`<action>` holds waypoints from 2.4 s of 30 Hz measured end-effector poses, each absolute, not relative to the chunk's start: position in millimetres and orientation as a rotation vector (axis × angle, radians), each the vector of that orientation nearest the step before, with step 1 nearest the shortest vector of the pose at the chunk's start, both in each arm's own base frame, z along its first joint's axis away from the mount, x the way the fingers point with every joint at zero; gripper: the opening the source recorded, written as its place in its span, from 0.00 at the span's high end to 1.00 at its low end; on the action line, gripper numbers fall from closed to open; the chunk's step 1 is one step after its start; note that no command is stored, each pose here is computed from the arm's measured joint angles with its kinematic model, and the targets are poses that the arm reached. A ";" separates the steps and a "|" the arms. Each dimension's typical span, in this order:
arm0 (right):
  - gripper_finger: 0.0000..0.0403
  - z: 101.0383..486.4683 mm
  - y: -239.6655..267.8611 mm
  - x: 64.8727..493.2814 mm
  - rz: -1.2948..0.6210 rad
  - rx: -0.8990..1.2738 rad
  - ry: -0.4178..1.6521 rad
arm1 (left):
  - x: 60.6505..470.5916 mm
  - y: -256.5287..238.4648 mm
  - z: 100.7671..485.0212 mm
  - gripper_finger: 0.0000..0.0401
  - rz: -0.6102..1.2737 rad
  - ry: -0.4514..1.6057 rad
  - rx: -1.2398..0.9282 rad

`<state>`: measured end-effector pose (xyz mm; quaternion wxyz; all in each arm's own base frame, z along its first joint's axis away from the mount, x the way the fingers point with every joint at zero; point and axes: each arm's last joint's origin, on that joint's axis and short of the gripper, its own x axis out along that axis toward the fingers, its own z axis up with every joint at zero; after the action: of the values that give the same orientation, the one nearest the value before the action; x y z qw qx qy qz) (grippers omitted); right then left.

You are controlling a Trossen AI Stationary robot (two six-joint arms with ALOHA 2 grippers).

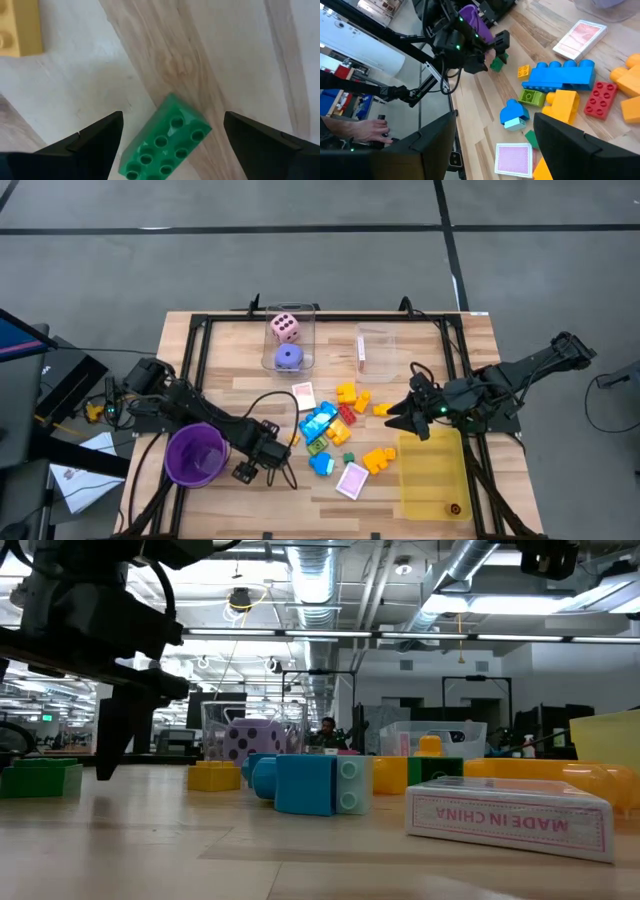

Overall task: Pick & Place Toys
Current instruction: Put the left green game piece into the bin

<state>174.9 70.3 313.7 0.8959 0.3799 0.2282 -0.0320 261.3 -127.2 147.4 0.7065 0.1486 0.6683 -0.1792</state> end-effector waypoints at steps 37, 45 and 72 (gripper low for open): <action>0.35 313.3 70.2 174.6 -0.069 0.785 0.478 | 268.9 -114.1 147.7 0.49 -0.262 1.472 0.269; 0.35 313.3 70.2 174.6 -0.070 0.792 0.478 | 274.0 -105.7 147.8 0.57 -0.209 1.459 0.222; 0.35 313.4 70.2 174.7 -0.070 0.793 0.476 | 283.6 -89.8 157.5 0.65 -0.036 1.385 0.004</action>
<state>174.7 70.2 313.4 0.8944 0.3823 0.2296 -0.0337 283.6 -89.8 157.5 0.7695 0.0018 0.6384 -0.0167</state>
